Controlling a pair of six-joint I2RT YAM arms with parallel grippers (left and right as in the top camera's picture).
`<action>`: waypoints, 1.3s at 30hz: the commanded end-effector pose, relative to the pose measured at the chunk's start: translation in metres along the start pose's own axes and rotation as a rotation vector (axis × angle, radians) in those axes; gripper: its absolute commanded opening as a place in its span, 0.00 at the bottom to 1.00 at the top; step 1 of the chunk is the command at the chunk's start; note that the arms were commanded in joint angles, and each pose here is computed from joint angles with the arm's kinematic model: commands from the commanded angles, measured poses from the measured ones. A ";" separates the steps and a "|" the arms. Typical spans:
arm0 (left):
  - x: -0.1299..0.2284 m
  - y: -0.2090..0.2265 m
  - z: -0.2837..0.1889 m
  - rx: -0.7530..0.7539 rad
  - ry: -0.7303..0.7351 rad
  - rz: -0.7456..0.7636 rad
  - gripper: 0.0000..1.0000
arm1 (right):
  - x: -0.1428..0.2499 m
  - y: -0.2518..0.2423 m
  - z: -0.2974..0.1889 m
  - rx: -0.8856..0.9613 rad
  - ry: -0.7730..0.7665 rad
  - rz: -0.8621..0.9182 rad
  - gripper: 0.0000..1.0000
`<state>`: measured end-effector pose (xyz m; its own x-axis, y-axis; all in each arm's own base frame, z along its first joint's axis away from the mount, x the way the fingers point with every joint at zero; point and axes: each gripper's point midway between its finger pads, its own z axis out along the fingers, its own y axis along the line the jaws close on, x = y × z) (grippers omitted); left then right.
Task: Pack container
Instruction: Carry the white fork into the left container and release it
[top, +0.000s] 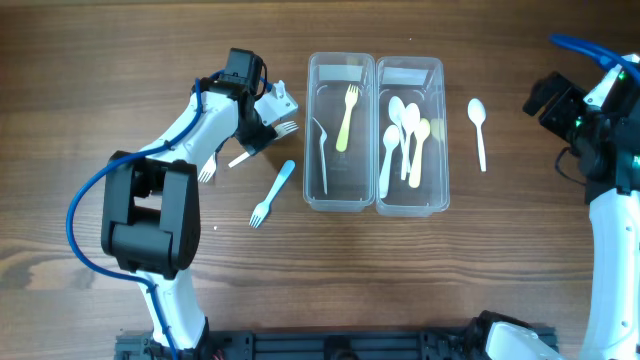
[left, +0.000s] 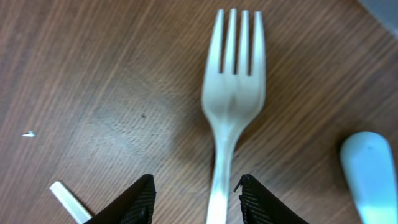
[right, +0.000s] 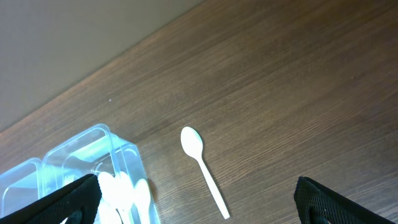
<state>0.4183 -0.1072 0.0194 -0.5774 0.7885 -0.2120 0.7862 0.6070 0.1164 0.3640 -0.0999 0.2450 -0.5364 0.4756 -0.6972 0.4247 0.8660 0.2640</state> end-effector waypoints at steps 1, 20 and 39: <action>0.004 -0.012 0.010 0.071 0.005 0.014 0.47 | -0.001 -0.003 0.001 0.013 -0.002 0.015 1.00; 0.027 -0.009 0.027 0.040 0.123 -0.126 0.04 | -0.001 -0.003 0.001 0.013 -0.002 0.015 1.00; -0.094 -0.064 -0.165 0.109 -0.400 -0.665 0.04 | -0.001 -0.003 0.001 0.013 -0.002 0.015 1.00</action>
<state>0.3999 -0.1654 0.2093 -0.7628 0.2285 -0.6049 0.3737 0.9192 -0.1240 0.3640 -0.0999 0.2450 -0.5364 0.4756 -0.6972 0.4247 0.8660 0.2640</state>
